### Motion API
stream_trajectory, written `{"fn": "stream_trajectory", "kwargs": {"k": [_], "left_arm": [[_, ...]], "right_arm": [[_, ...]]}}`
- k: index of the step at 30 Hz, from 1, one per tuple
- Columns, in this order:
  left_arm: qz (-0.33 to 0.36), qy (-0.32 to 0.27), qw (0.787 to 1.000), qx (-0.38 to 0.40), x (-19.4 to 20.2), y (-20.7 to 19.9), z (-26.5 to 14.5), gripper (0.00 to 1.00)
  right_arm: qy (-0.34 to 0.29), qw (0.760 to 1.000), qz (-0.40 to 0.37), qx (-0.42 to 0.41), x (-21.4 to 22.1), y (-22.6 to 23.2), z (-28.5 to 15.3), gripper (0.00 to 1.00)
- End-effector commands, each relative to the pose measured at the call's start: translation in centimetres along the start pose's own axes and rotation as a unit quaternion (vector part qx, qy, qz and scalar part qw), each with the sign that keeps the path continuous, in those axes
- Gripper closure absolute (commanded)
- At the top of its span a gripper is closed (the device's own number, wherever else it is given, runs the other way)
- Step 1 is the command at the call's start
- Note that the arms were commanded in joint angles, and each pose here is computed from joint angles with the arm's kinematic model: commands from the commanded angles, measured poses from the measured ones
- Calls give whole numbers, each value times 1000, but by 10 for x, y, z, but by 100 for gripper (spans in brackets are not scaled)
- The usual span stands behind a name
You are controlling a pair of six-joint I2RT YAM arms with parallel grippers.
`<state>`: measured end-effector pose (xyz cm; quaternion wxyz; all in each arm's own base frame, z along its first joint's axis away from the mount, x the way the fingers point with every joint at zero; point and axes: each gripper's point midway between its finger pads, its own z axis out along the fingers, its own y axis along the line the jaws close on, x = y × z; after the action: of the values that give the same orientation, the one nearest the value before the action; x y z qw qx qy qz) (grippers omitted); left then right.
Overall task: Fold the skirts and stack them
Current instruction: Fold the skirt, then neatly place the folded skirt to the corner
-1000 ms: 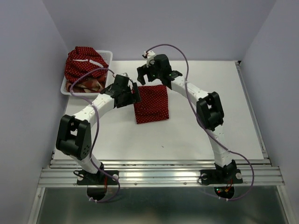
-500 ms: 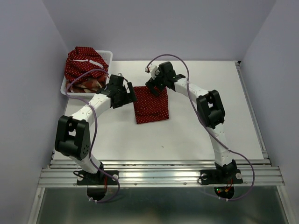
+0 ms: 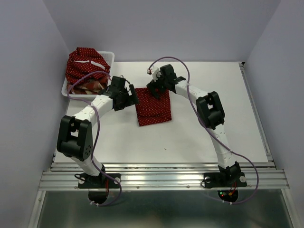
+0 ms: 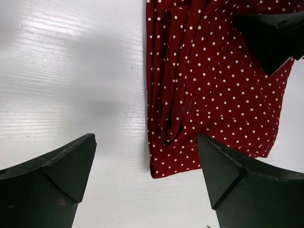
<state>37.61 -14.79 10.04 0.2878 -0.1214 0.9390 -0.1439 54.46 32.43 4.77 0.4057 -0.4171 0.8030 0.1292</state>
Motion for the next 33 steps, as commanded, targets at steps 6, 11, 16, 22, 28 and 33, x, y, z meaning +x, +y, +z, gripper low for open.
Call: {"fn": "stream_trajectory", "kwargs": {"k": [6, 11, 16, 22, 28, 33], "left_arm": [[5, -9, 1000, 4, -5, -1, -6, 1], [4, -12, 1000, 2, -8, -1, -7, 1], [4, -17, 1000, 0, -12, -2, -9, 1], [4, -25, 1000, 0, -18, -4, -14, 1], [7, -24, 1000, 15, -19, -10, -14, 1], [8, -30, 999, 18, -21, -11, -17, 1]], "right_arm": [[-81, 995, 55, 5, -76, -1, -51, 0], [-101, 991, 81, -29, -87, 12, -52, 0], [-95, 989, 113, -24, -81, 7, -29, 0], [-97, 981, 163, -32, -79, 8, -5, 0], [-100, 957, 269, -51, -74, 4, 0, 0], [-91, 926, 361, -63, -59, 0, 3, 0]]}}
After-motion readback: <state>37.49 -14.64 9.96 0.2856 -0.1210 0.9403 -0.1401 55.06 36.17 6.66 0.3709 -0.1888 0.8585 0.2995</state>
